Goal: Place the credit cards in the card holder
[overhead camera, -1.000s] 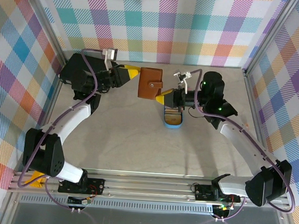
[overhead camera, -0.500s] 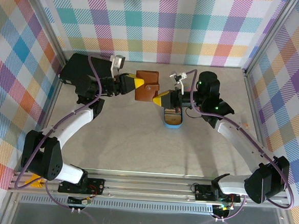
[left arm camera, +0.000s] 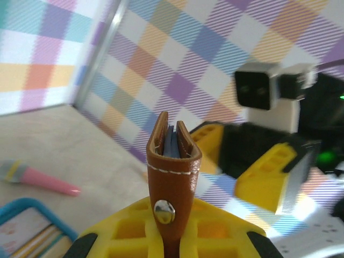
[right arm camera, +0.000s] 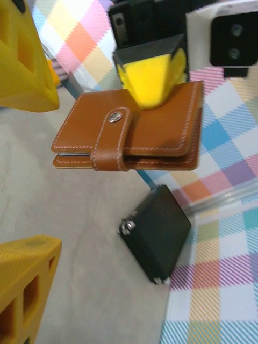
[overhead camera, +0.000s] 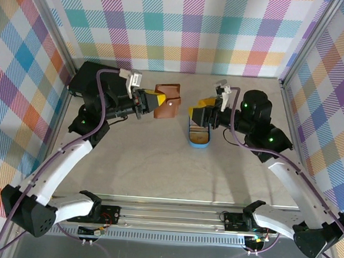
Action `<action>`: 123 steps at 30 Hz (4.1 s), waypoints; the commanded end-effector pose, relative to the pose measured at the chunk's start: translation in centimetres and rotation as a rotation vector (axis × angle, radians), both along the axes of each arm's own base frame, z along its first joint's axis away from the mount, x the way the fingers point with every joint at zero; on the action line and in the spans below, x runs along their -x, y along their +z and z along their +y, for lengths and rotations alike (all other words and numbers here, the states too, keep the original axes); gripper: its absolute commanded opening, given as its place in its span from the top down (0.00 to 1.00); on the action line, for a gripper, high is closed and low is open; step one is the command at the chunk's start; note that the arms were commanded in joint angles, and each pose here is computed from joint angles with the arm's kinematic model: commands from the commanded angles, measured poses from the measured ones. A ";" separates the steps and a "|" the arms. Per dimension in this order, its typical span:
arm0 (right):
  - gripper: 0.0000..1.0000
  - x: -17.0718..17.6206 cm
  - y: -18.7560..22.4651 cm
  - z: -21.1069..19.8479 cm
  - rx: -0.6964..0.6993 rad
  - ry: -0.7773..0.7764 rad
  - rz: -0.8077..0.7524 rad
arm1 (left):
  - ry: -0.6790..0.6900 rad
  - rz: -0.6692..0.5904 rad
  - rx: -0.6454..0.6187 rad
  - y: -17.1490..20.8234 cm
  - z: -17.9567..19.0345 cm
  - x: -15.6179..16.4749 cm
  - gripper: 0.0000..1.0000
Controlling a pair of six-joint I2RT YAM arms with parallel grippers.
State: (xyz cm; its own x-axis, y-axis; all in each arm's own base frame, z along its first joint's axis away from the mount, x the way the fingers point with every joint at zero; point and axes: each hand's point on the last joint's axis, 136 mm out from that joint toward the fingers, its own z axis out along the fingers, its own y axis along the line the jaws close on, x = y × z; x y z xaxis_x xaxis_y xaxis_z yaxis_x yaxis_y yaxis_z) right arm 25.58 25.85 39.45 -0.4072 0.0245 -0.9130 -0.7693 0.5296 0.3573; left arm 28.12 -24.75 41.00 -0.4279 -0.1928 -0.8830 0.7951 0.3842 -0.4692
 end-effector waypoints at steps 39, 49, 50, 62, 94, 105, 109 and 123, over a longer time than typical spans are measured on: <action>0.58 -4.3 -6.8 10.0 0.272 -0.103 0.232 | 0.098 0.092 -0.092 -4.4 0.1 -1.3 1.00; 0.73 -4.7 -8.4 10.6 0.364 -0.146 0.231 | 0.092 0.082 -0.081 -4.1 0.2 -1.1 1.00; 0.75 -4.8 -8.3 10.5 0.362 -0.153 0.231 | 0.102 0.082 -0.084 -4.1 0.3 -1.1 1.00; 1.00 -4.4 -8.2 8.9 0.399 -0.190 0.232 | 0.140 0.077 -0.117 -4.7 0.8 -1.6 1.00; 0.55 -5.1 -7.3 9.3 0.343 -0.190 0.180 | -0.068 0.099 -0.027 -4.0 -1.6 0.4 1.00; 0.93 -6.1 -6.8 6.4 0.372 -0.330 0.135 | 0.002 0.116 -0.074 -5.1 -1.0 -0.6 1.00; 1.00 -6.2 -7.2 5.2 0.378 -0.358 0.158 | 0.018 0.117 -0.085 -5.3 -0.9 -0.8 1.00; 1.00 -5.9 -9.3 0.3 0.293 -0.347 0.287 | 0.011 0.070 -0.097 -5.1 -0.6 -0.3 1.00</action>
State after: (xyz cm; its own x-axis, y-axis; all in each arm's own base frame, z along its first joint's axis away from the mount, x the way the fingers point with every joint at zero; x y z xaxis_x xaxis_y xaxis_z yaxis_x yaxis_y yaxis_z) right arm 31.72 27.00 29.06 -0.6528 -0.1035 -0.7504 -0.4234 0.8713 0.2482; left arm 29.93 -25.05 33.59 -0.5512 -0.1179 -0.8260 0.6892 0.4936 -0.5304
